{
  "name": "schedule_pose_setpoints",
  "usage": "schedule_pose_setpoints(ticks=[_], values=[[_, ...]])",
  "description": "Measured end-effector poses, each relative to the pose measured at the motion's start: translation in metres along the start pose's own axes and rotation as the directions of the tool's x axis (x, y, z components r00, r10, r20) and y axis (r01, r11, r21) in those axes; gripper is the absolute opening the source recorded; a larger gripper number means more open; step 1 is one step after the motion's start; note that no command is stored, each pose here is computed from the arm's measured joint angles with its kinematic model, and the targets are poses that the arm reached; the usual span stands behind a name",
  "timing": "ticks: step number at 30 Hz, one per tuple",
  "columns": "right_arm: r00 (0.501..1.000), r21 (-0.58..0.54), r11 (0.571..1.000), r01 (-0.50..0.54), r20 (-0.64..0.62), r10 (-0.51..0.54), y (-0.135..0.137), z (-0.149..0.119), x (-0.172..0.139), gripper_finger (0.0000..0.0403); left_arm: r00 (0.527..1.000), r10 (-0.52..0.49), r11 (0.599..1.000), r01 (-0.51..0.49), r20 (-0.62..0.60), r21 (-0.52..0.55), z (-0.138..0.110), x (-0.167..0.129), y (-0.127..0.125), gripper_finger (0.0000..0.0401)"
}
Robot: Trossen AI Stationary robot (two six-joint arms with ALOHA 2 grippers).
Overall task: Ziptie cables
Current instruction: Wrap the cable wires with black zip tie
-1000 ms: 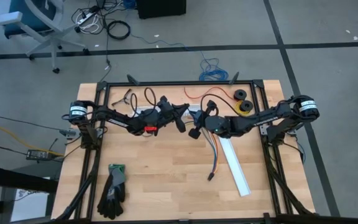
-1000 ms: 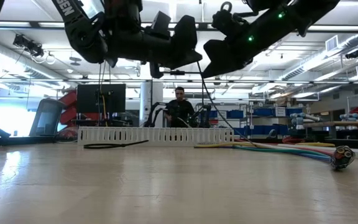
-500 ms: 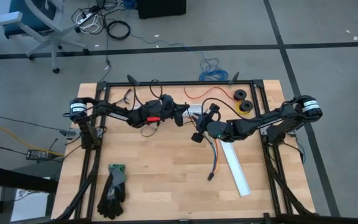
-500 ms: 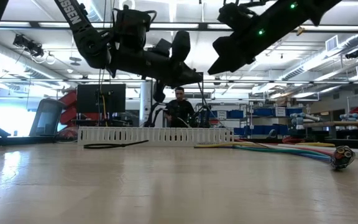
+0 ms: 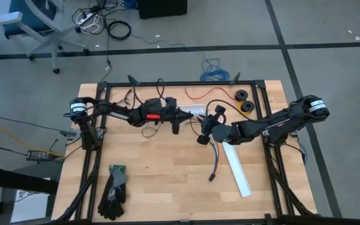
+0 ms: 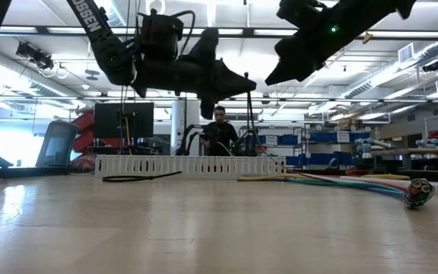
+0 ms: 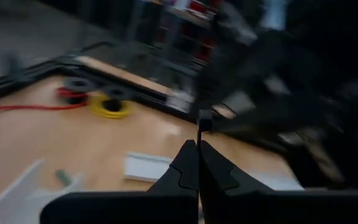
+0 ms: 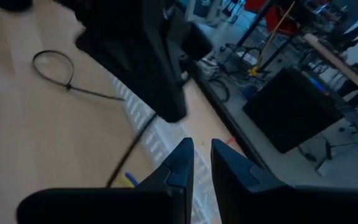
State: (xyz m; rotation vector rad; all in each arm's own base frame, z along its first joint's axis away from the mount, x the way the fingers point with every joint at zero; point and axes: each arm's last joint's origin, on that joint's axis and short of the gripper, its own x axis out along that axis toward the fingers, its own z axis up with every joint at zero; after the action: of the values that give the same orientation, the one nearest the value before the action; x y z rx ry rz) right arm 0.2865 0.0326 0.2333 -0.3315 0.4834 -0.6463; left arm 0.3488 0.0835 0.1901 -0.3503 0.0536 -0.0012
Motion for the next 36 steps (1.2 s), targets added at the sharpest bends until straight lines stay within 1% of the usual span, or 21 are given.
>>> schedule_pose_setpoints(ticks=[3,6,9,12,14,15,17,19,21,22,24,25,28,30,32,34,35,36], values=[[0.998,0.015,0.998,-0.057,-0.012,0.057,-0.002,-0.001,0.001,0.0040,0.993,-0.112,0.992,0.113,-0.032,0.048,0.001,-0.001,0.001,0.0000],[0.988,0.013,0.988,-0.155,-0.014,0.155,-0.003,-0.001,0.005,0.0036,0.982,-0.173,0.980,0.180,-0.077,0.089,0.000,-0.003,0.004,0.0000],[0.970,-0.038,0.969,-0.244,-0.013,0.244,-0.005,-0.002,0.008,0.0033,0.957,-0.239,0.960,0.258,-0.165,0.108,-0.005,-0.007,0.011,0.0000],[0.961,-0.130,0.952,-0.275,-0.005,0.277,-0.005,-0.001,0.010,0.0031,0.907,-0.335,0.932,0.358,-0.256,0.049,-0.011,-0.011,0.017,0.0000],[0.958,-0.217,0.935,-0.280,0.006,0.288,-0.005,0.000,0.010,0.0029,0.880,-0.375,0.921,0.390,-0.292,-0.006,-0.014,-0.014,0.020,0.0000],[0.954,-0.275,0.918,-0.285,0.008,0.298,-0.004,0.000,0.009,0.0028,0.871,-0.387,0.918,0.395,-0.303,-0.036,-0.015,-0.015,0.022,0.0000],[0.944,-0.400,0.867,-0.296,0.015,0.330,-0.003,0.001,0.009,0.0026,0.861,-0.396,0.917,0.389,-0.318,-0.087,-0.016,-0.017,0.025,0.0000],[0.940,-0.515,0.810,-0.279,0.026,0.340,-0.001,0.001,0.011,0.0024,0.854,-0.405,0.914,0.381,-0.326,-0.137,-0.016,-0.019,0.029,0.0000],[0.938,-0.622,0.739,-0.258,0.023,0.346,0.001,0.000,0.013,0.0023,0.851,-0.411,0.910,0.363,-0.327,-0.199,-0.015,-0.021,0.032,0.0000],[0.938,-0.667,0.708,-0.232,0.040,0.344,0.004,0.001,0.015,0.0023,0.853,-0.406,0.911,0.348,-0.328,-0.223,-0.015,-0.022,0.034,0.0000],[0.943,-0.754,0.631,-0.181,0.048,0.328,0.008,-0.001,0.020,0.0022,0.855,-0.399,0.907,0.316,-0.331,-0.277,-0.015,-0.023,0.036,0.0000],[0.943,-0.782,0.606,-0.144,0.077,0.323,0.012,0.001,0.023,0.0022,0.857,-0.395,0.906,0.305,-0.332,-0.292,-0.015,-0.023,0.037,0.0000],[0.948,-0.869,0.494,-0.037,0.125,0.292,0.025,0.002,0.030,0.0022,0.855,-0.390,0.904,0.285,-0.342,-0.318,-0.016,-0.024,0.038,0.0001],[0.961,-0.914,0.405,0.032,0.139,0.238,0.033,0.000,0.034,0.0022,0.852,-0.389,0.902,0.275,-0.350,-0.333,-0.017,-0.024,0.039,0.0001],[0.972,-0.934,0.346,0.091,0.159,0.173,0.039,-0.001,0.036,0.0022,0.846,-0.388,0.900,0.261,-0.367,-0.350,-0.019,-0.025,0.039,0.0001],[0.978,-0.947,0.296,0.122,0.167,0.129,0.043,-0.002,0.039,0.0022,0.839,-0.383,0.897,0.240,-0.385,-0.370,-0.022,-0.026,0.040,0.0001],[0.978,-0.956,0.264,0.124,0.163,0.130,0.045,-0.004,0.040,0.0022,0.836,-0.383,0.895,0.230,-0.393,-0.383,-0.023,-0.027,0.040,0.0001],[0.979,-0.968,0.222,0.120,0.152,0.135,0.047,-0.006,0.040,0.0022,0.836,-0.381,0.893,0.222,-0.395,-0.392,-0.023,-0.027,0.040,0.0001]])
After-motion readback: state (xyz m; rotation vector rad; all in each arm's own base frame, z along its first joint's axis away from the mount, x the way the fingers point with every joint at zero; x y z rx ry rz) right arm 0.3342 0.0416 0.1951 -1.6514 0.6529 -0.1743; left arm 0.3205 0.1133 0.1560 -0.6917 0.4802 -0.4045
